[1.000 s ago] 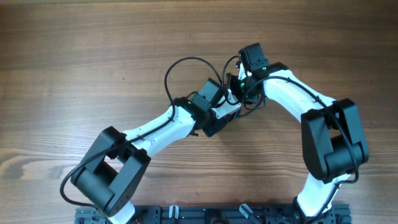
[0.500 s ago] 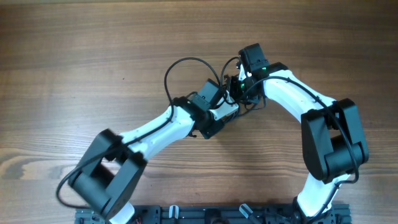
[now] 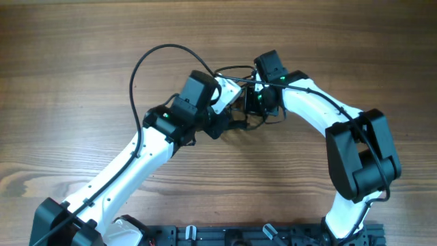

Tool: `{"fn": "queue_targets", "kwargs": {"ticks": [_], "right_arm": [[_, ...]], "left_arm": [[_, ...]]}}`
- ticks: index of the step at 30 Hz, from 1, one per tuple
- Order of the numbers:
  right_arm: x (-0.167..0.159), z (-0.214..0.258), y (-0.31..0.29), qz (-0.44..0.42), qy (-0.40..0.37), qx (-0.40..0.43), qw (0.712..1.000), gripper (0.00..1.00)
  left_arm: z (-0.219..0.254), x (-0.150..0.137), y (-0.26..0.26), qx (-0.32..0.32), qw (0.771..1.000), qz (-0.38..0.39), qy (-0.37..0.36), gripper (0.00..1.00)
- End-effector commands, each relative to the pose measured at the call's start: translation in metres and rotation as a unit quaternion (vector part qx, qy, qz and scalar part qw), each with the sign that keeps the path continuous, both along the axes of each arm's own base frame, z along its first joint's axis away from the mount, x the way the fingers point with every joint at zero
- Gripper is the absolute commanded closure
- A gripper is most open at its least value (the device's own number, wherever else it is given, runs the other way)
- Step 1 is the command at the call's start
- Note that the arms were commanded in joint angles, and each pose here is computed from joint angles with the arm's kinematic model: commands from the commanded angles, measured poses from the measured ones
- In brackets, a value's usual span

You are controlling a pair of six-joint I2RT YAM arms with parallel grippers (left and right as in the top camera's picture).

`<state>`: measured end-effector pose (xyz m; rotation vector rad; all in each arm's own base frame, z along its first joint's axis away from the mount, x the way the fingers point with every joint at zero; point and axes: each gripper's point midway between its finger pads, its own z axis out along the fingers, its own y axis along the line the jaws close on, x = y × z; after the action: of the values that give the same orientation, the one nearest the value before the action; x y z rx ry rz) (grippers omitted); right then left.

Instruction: Untangle cables

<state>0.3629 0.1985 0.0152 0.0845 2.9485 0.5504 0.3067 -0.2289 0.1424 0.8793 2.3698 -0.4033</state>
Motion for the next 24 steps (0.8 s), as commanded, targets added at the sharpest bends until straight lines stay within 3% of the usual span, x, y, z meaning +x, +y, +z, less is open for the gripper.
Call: {"fn": "queue_targets", "kwargs": {"ticks": [1, 7, 11, 12, 13, 14, 15, 24], "right_arm": [[0.004, -0.007, -0.019, -0.029, 0.009, -0.013, 0.999, 0.96], [0.004, -0.007, -0.019, -0.029, 0.009, -0.013, 0.999, 0.95], [0.004, -0.007, -0.019, -0.029, 0.008, -0.013, 0.999, 0.79], [0.004, -0.007, -0.019, -0.028, 0.008, -0.013, 0.999, 0.67], [0.004, -0.007, -0.019, -0.028, 0.008, -0.013, 0.999, 0.45], [0.004, -0.007, -0.019, -0.029, 0.008, -0.012, 0.999, 0.14], [0.005, -0.007, -0.019, -0.029, 0.007, -0.012, 0.999, 0.00], [0.005, -0.007, -0.019, -0.029, 0.007, -0.012, 0.999, 0.00]], "left_arm": [[0.009, 0.022, 0.036, -0.075, 0.984, 0.149, 0.058, 0.96], [-0.014, 0.030, 0.047, -0.087, 0.969, 0.204, 0.112, 0.96], [-0.036, 0.030, 0.048, -0.076, 0.961, 0.223, 0.146, 0.96], [-0.041, 0.029, 0.049, -0.071, 0.960, 0.224, 0.153, 0.96], [-0.046, 0.028, 0.049, -0.067, 0.959, 0.225, 0.159, 0.96], [-0.050, 0.027, 0.049, -0.063, 0.958, 0.225, 0.164, 0.96], [-0.053, 0.027, 0.049, -0.061, 0.958, 0.226, 0.167, 0.96], [-0.054, 0.037, 0.056, -0.048, 0.958, 0.241, 0.144, 0.96]]}}
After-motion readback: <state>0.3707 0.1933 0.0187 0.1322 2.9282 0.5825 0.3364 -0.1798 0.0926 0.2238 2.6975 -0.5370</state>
